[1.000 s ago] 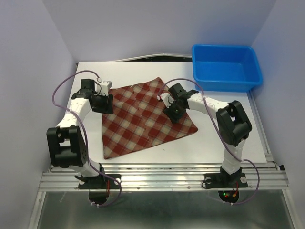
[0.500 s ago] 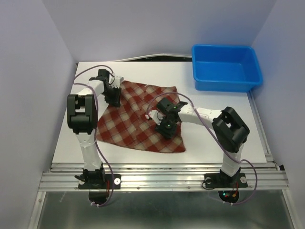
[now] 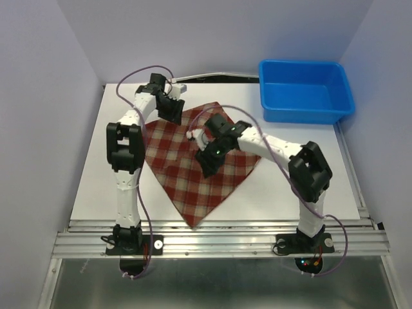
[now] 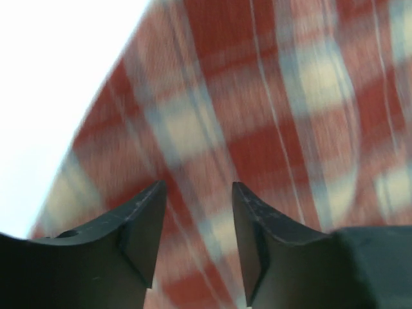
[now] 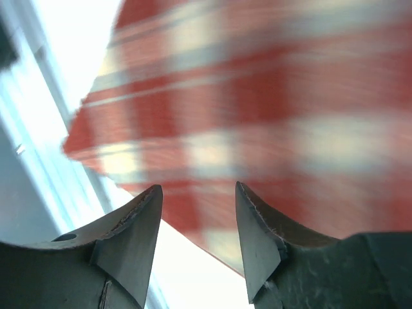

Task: Fold and stack the skirts
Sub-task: Flatten the skirt out

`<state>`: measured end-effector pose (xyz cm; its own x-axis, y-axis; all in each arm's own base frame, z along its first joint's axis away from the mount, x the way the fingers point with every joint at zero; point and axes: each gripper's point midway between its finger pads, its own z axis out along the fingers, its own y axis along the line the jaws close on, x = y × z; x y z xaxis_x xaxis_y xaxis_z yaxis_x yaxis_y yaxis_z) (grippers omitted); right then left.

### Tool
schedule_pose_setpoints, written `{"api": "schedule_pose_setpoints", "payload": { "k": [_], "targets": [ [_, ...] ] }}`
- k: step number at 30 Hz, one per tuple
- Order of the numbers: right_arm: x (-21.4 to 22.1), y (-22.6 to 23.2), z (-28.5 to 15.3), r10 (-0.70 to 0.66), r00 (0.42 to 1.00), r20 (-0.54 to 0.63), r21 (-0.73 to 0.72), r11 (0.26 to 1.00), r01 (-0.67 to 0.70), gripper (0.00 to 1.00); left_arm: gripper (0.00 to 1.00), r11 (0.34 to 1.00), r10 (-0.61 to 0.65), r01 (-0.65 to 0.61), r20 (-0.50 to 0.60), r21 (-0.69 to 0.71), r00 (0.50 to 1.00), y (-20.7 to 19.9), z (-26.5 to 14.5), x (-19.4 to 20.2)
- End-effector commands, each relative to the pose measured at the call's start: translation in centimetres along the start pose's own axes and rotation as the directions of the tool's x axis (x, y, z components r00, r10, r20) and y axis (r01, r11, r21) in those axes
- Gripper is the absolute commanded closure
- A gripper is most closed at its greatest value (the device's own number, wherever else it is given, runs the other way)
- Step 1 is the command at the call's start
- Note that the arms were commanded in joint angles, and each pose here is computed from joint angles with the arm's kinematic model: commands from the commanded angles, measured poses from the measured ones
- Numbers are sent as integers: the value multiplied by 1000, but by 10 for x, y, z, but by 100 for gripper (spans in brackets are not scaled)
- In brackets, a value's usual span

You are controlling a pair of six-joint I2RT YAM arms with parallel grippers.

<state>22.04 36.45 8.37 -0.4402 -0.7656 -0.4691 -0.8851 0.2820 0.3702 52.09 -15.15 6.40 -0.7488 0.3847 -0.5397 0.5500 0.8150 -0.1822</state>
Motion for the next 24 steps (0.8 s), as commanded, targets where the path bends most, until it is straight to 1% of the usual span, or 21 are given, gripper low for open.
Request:
{"api": "schedule_pose_setpoints", "payload": {
  "k": [1,2,3,4,5,6,7,8,10,13,15,16,19,20,23,24],
  "targets": [
    [-22,-89,-92,73,979,190,231,966,-117,45,41,999,26,-19,159,-44,987,2,-115,-11],
    [-17,-104,-99,80,978,191,264,956,-130,46,41,999,30,-23,157,-48,987,0,-121,-4],
    [-7,-123,-102,98,981,170,324,934,-149,47,41,998,53,-44,170,-55,984,-8,-136,0],
    [1,-136,-104,93,984,151,358,923,-142,47,41,999,30,-27,117,-24,993,-15,-126,27],
    [12,-150,-108,111,984,138,383,910,-156,48,41,1000,28,-27,105,-9,994,-20,-124,37],
    [24,-158,-104,121,988,99,418,896,-152,49,42,1000,18,-18,90,2,996,-25,-123,48],
    [37,-167,-100,137,988,69,435,888,-153,50,44,1000,-1,1,51,19,999,-31,-118,71],
    [45,-174,-98,143,989,45,465,873,-148,51,46,1000,-5,5,42,17,999,-32,-115,79],
    [70,-177,-84,172,985,-11,470,870,-147,52,49,1000,-23,23,3,20,1000,-34,-104,104],
    [105,-175,-67,218,971,-93,465,872,-151,54,50,998,-33,35,-43,57,999,-40,-92,127],
    [122,-167,-57,235,961,-143,451,880,-148,54,50,996,-43,48,-74,69,996,-39,-84,137],
    [139,-161,-52,254,951,-178,439,885,-154,54,51,996,-39,45,-81,74,996,-39,-81,139],
    [157,-136,-40,245,937,-250,393,910,-133,56,51,997,-41,47,-93,64,995,-34,-74,142],
    [167,-120,-33,232,927,-293,360,926,-117,56,51,997,-40,46,-92,56,995,-31,-73,140],
    [165,-79,-20,171,928,-331,275,958,-78,56,51,997,-45,51,-97,55,994,-27,-65,137],
    [167,-61,-16,160,925,-345,220,972,-86,56,51,997,-50,56,-103,53,993,-25,-62,137]
  ]
}}
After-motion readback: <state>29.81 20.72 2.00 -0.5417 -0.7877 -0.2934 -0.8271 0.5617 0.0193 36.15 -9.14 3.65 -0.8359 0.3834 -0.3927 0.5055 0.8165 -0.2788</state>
